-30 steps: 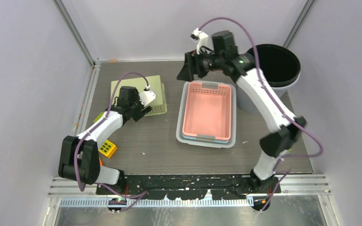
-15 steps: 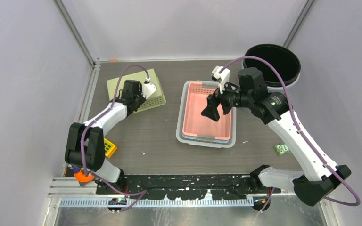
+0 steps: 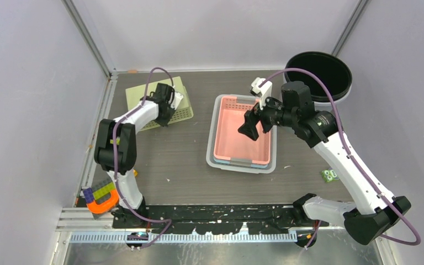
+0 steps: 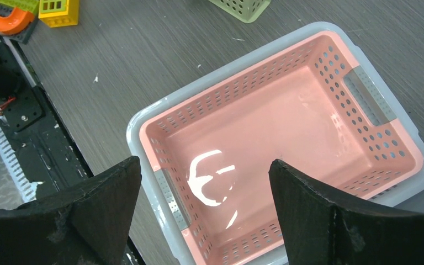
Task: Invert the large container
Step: Move the container to the corner of the board.
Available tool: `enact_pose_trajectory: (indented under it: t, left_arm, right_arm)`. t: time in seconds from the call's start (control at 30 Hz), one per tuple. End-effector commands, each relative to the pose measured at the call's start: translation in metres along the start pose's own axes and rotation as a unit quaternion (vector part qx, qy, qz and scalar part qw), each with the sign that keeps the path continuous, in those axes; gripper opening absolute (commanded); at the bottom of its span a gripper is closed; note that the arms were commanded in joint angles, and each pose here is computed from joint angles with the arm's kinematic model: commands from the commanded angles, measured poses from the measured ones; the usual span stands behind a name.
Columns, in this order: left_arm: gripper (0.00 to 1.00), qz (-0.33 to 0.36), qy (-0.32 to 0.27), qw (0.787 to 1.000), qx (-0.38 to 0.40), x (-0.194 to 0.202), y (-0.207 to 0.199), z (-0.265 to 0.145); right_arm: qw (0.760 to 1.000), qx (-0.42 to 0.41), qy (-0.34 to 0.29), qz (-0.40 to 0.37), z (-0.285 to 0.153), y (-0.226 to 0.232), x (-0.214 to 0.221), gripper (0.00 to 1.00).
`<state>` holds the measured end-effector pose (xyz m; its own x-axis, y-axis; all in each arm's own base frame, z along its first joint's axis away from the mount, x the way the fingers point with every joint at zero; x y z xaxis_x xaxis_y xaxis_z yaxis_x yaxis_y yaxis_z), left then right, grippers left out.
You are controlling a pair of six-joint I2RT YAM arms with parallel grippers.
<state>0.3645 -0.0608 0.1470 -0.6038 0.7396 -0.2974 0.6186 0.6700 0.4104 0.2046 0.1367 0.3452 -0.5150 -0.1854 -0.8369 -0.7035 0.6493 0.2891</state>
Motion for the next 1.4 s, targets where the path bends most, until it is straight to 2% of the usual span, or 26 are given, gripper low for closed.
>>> enact_pose_trajectory:
  t: [0.0,0.1,0.2,0.3,0.37,0.43,0.57,0.7,0.9,1.1,1.37]
  left_arm:
    - [0.07,-0.041,-0.045,0.997,0.05,-0.016,0.003,-0.036]
    - [0.14,-0.041,-0.106,0.993,0.023,-0.021,0.013,-0.067]
    - [0.21,-0.034,-0.15,0.987,-0.041,-0.018,0.025,-0.099]
    - [0.53,-0.044,-0.167,0.977,-0.121,-0.008,0.043,-0.12]
    - [0.63,-0.062,-0.159,0.974,-0.151,0.003,0.057,-0.124]
    - [0.65,-0.085,-0.149,0.973,-0.155,0.014,0.073,-0.122]
    - [0.66,-0.148,-0.114,0.971,-0.152,0.04,0.108,-0.101]
    - [0.66,-0.178,-0.092,0.969,-0.145,0.052,0.13,-0.079]
    - [0.64,-0.261,-0.091,0.96,-0.035,0.06,0.147,-0.054]
    - [0.61,-0.305,-0.095,0.947,0.018,0.063,0.144,-0.043]
    - [0.47,-0.341,-0.035,0.939,0.038,0.081,0.118,-0.032]
  right_arm:
    - [0.999,0.01,-0.035,-0.023,-0.004,-0.003,-0.008,0.9]
    - [0.999,0.006,-0.033,-0.021,-0.003,-0.003,-0.007,0.9]
    - [0.999,0.002,-0.029,-0.02,-0.001,-0.003,-0.006,0.9]
    - [0.999,-0.001,-0.027,-0.019,0.0,-0.004,-0.005,0.9]
    - [0.999,-0.003,-0.027,-0.019,0.0,-0.003,-0.004,0.9]
    - [0.999,-0.003,-0.029,-0.021,0.0,-0.004,-0.003,0.9]
    - [0.999,-0.006,-0.029,-0.02,0.001,-0.004,-0.001,0.9]
    - [0.999,-0.007,-0.03,-0.021,0.0,-0.003,0.001,0.9]
    - [0.999,-0.011,-0.033,-0.021,-0.001,-0.003,0.003,0.9]
    - [0.999,-0.015,-0.035,-0.022,-0.001,-0.002,0.004,0.9]
    - [0.999,-0.017,-0.035,-0.024,-0.002,-0.002,0.005,0.9]
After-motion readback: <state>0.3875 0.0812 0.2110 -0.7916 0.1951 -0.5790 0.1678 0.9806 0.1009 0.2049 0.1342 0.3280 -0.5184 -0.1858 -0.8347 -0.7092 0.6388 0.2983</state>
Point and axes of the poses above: each gripper's point midway between its finger pads, its own z axis out along the fingers, its own y axis along the line the jaws close on, x = y × z, the point moved 10 cm from there along -z, back along the fingers, and after that the axes turned 15 degrees about z, right-handed, at the moved point
